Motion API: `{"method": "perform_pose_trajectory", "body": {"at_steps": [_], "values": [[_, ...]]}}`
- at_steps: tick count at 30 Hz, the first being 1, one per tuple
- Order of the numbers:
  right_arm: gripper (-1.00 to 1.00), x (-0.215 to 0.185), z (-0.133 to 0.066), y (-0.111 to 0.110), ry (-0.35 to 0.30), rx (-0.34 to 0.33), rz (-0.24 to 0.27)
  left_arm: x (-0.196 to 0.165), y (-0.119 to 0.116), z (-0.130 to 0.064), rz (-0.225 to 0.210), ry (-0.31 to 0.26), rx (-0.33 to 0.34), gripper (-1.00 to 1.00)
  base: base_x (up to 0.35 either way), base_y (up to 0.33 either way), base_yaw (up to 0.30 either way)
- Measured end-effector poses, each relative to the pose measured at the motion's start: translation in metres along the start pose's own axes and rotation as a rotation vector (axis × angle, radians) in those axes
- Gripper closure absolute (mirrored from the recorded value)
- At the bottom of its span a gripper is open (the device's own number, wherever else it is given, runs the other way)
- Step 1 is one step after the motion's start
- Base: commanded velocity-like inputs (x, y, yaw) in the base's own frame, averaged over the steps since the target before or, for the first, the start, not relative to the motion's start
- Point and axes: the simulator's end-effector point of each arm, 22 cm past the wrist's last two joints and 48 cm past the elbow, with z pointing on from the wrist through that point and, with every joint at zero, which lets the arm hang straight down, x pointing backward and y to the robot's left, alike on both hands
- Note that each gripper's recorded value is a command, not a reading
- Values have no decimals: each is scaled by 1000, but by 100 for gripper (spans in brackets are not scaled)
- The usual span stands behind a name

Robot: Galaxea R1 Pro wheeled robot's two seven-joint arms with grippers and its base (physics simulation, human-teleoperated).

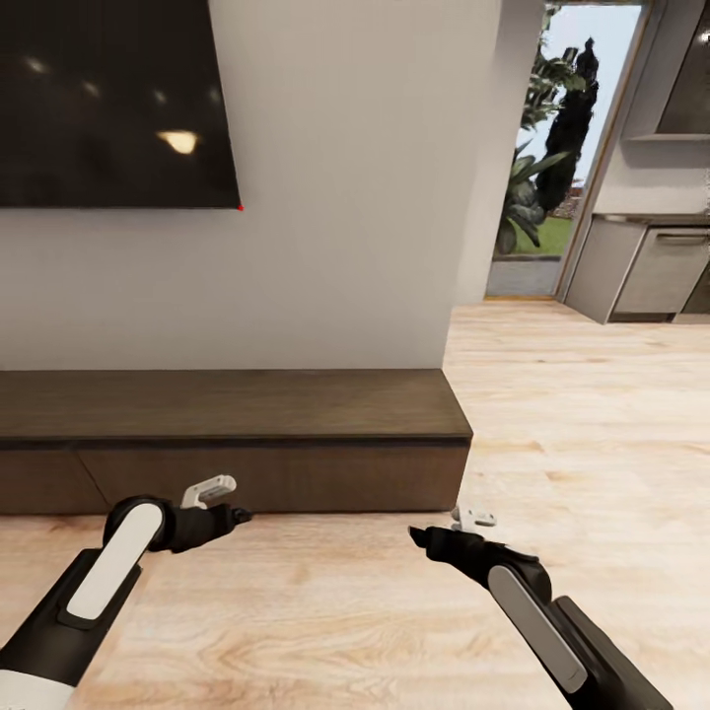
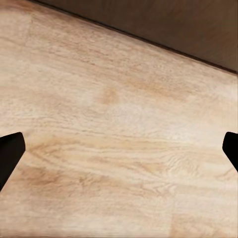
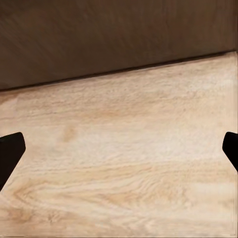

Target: Place each of the two pumpkins and all three candles from the living room inside a cabinet in the living room (use any cabinet), then make sure every cabinet is closed, and position the cauldron so it is next to a table in the living room.

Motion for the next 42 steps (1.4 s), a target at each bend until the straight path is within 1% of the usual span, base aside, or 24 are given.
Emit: {"method": "perform_pose_trajectory", "body": {"at_steps": [2, 4, 7, 9, 11, 12, 14, 16, 19, 22, 24, 27, 29, 32, 37, 40, 42], "values": [[-100, 5, 0, -5, 16, 11, -1, 3, 5, 1, -3, 8, -18, -100, 0, 0, 0], [-100, 14, 4, -14, 48, 35, 5, 10, 13, 6, -15, 38, -43, -100, 0, 0, 0], [-100, 30, 9, -34, 98, 82, 20, 23, 32, 15, -37, 90, -91, -100, 0, 0, 0], [-100, 46, 13, -52, 139, 122, 33, 34, 49, 21, -54, 113, -137, -100, 0, 0, 0], [-100, 65, 16, -73, 184, 169, 47, 38, 73, 26, -68, 104, -207, -100, 0, 0, 0], [-100, 71, 17, -83, 192, 193, 57, 39, 84, 28, -72, 89, -244, -100, 0, 0, 0], [-100, 75, 19, -99, 176, 233, 80, 42, 102, 33, -65, 62, -304, -100, 0, 0, 0], [-100, 73, 19, -110, 146, 263, 95, 54, 111, 40, -40, 53, -333, -100, 0, 0, 0], [-100, 76, 18, -122, 137, 297, 108, 71, 111, 55, -19, 45, -316, -100, 0, 0, 0], [-100, 83, 16, -131, 156, 323, 114, 96, 119, 68, -9, 59, -315, -100, 0, 0, 0], [-100, 88, 14, -136, 170, 338, 116, 106, 124, 72, -10, 67, -313, -100, 0, 0, 0], [-100, 93, 11, -147, 169, 369, 120, 113, 124, 73, -14, 79, -302, -100, 0, 0, 0], [-100, 97, 8, -153, 172, 388, 122, 114, 119, 73, -16, 80, -294, -100, 0, 0, 0], [-100, 97, 5, -157, 178, 402, 123, 115, 109, 72, -18, 83, -284, -100, 0, 0, 0], [-100, 89, -2, -159, 174, 412, 122, 111, 106, 66, -24, 90, -284, -100, 0, 0, 0], [-100, 82, -5, -157, 166, 413, 123, 121, 113, 62, -30, 120, -307, -100, 0, 0, 0], [-100, 78, -7, -156, 165, 413, 123, 125, 108, 61, -34, 132, -306, -100, 0, 0, 0]]}}
